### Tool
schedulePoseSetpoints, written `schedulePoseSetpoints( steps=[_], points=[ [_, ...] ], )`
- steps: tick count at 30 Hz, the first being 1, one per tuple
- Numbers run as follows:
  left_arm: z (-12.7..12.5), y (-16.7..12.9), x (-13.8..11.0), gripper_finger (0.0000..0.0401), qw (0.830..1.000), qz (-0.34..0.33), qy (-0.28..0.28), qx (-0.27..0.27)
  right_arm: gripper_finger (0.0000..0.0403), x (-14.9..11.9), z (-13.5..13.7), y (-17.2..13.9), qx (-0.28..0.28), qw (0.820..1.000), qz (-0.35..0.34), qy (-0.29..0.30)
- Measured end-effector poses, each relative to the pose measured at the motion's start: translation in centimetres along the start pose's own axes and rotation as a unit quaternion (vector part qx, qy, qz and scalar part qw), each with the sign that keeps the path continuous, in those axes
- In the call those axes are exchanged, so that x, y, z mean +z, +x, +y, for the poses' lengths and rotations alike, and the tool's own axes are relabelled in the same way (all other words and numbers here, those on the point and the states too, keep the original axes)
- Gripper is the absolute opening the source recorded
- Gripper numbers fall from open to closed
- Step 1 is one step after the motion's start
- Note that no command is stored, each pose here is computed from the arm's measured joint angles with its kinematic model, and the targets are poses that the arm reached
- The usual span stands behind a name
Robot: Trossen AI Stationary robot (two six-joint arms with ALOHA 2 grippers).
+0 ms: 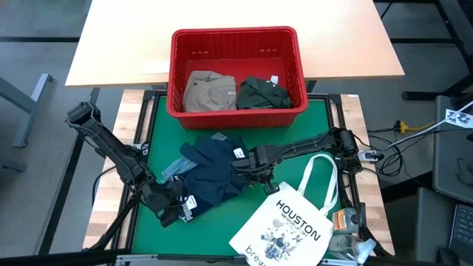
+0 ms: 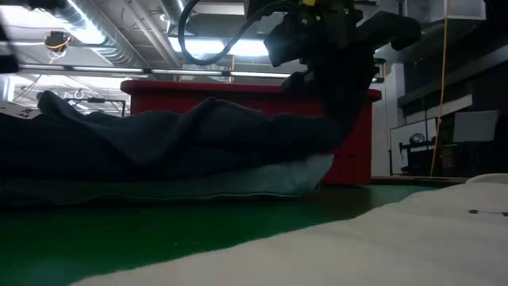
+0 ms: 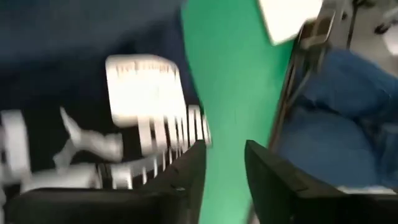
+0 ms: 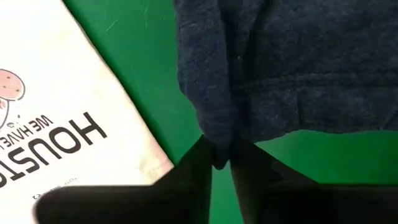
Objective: Fold Laundry from Bin
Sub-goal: Stack the gray shorts on top of the dark blue boxer shorts
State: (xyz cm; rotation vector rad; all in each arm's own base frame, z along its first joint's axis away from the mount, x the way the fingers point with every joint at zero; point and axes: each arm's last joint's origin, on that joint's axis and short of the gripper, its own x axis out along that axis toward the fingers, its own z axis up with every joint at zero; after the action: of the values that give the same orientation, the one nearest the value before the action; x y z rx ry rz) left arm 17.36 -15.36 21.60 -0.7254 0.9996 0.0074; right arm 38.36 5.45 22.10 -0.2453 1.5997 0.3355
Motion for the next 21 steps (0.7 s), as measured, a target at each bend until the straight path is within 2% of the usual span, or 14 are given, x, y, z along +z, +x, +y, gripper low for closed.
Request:
schedulePoseSetpoints(
  steps=[4,8,11,16,21],
  points=[
    [-0.7,-0.1,0.9,0.0147,0.99,-0.106,0.089,-0.002,0.0101,0.3,-0.1,0.0,-0.003,1.0,-0.013,-0.001],
    [-1.5,0.2,1.7,0.0164,0.962,-0.184,0.201,0.008,0.0127,0.4,-0.1,0.0,-0.005,1.0,-0.023,-0.001],
    [-1.7,1.4,2.5,0.0165,0.943,-0.209,0.256,0.027,0.0136,0.5,-0.1,0.0,-0.005,1.0,-0.024,-0.001],
    [-1.5,4.6,3.7,0.0154,0.921,-0.222,0.316,0.056,0.0138,0.5,-0.1,0.0,-0.005,1.0,-0.024,-0.001],
    [-0.6,7.8,3.9,0.0149,0.912,-0.192,0.353,0.079,0.0138,0.5,-0.1,0.0,-0.005,1.0,-0.024,-0.001]
  ],
)
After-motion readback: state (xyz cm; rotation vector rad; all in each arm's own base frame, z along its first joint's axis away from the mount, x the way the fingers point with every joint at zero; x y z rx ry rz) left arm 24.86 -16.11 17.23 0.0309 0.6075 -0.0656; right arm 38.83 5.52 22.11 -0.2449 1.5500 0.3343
